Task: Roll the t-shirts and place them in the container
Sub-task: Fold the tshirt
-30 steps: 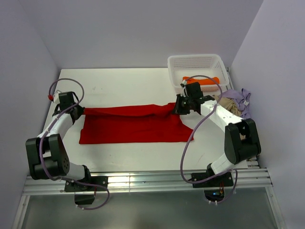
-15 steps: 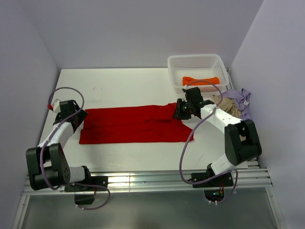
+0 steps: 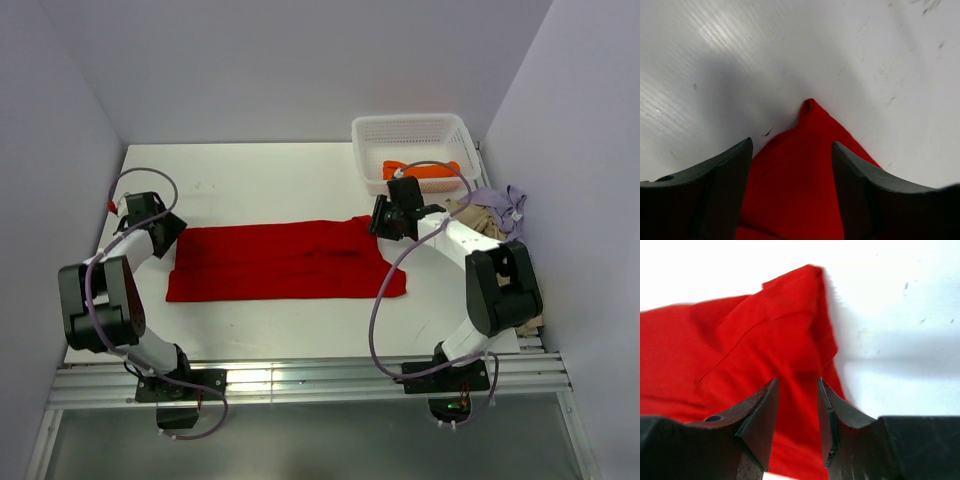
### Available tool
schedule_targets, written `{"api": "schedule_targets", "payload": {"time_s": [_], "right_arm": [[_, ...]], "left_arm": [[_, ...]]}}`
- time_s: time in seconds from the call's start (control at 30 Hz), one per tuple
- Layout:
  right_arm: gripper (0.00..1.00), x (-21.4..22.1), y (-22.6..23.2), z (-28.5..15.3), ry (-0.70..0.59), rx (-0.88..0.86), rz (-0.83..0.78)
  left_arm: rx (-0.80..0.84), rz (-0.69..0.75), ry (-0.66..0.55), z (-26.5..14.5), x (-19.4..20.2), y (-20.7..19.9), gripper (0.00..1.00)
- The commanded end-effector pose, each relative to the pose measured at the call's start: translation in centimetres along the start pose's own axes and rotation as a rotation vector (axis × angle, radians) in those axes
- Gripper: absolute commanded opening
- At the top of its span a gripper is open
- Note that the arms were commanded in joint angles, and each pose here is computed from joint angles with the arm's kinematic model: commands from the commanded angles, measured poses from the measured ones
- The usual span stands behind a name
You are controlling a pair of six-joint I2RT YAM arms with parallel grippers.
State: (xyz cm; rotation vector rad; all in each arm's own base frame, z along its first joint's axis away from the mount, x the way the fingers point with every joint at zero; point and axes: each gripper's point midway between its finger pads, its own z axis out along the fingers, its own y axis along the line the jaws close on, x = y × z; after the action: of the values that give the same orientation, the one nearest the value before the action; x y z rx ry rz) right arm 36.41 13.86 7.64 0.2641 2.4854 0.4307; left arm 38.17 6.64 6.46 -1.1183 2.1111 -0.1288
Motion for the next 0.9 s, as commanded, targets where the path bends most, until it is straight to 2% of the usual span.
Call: {"api": "schedule_targets", "payload": {"time_s": [0.0,0.23,0.43,0.5,0.53,0.63,0.7,0.77,0.87], "right_arm": [[0.44,-3.0,-0.5,1.2,-0.099,0.055,0.034],[0.43,-3.3,-0.1,3.1,-0.078,0.049,0.038],[0.43,-3.6,-0.1,3.0,-0.105,0.047,0.033],[0.43,-3.7,0.0,2.9,-0.106,0.039,0.027],[0.42,-3.7,0.1,3.0,-0.105,0.036,0.022],[0.41,-3.8,0.2,3.0,-0.103,0.042,0.014],[0.41,-4.0,0.4,2.7,-0.116,0.054,0.001],[0.42,-4.5,0.0,2.4,-0.15,0.102,-0.02],[0.43,-5.3,0.5,1.4,-0.202,0.134,-0.06]], "left_arm": [[0.046,0.02,0.023,1.1,-0.4,-1.5,0.69],[0.03,0.022,0.08,3.5,0.5,-1.8,0.64],[0.014,0.011,0.092,4.6,0.6,-1.8,0.61],[0.013,0.011,0.096,4.9,0.7,-1.9,0.51],[0.012,0.012,0.099,4.9,0.8,-2.0,0.4],[-0.001,0.015,0.103,5.3,1.0,-2.1,0.29],[-0.006,0.014,0.101,5.3,1.1,-2.3,0.18],[-0.013,0.014,0.088,5.3,0.7,-2.4,0.0],[-0.037,0.027,0.08,5.3,-0.2,-2.5,0.0]]}}
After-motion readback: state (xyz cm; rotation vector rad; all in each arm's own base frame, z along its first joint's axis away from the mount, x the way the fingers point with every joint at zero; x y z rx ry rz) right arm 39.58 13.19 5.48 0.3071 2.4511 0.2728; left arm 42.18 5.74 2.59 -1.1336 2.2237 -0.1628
